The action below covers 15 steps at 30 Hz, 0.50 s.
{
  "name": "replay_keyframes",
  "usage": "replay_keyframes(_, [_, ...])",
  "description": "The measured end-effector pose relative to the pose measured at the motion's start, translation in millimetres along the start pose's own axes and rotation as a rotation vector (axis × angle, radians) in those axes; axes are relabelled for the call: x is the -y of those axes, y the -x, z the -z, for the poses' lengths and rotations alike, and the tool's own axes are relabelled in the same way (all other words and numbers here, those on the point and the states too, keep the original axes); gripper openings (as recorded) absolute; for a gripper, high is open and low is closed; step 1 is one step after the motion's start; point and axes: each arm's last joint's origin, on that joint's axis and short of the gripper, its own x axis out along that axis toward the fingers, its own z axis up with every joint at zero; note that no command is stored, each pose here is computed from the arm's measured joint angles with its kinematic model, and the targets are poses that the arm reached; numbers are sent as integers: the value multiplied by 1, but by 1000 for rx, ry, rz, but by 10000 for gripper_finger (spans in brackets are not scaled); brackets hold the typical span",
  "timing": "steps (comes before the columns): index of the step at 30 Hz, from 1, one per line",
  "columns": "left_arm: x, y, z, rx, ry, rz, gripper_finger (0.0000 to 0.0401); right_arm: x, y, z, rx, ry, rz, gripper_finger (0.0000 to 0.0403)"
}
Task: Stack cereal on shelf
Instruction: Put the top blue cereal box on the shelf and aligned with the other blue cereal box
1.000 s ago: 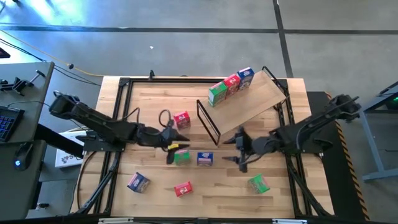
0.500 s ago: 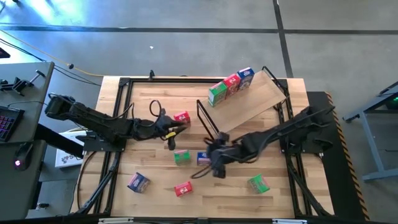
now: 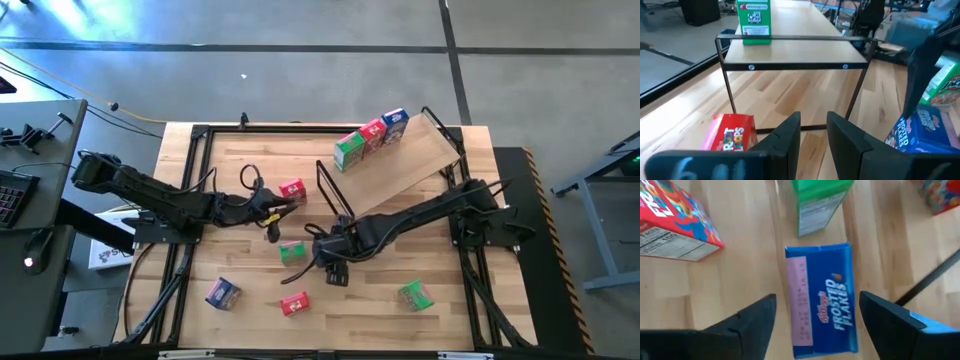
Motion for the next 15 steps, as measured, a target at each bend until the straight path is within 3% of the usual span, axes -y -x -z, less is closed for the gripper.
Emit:
replay_keyframes(5, [0, 0, 3, -9, 2, 1, 85, 5, -5, 0, -33, -38, 1, 263])
replay_keyframes(15, [4, 2, 3, -5, -9, 19, 85, 7, -11, 1, -78, -35, -43, 184])
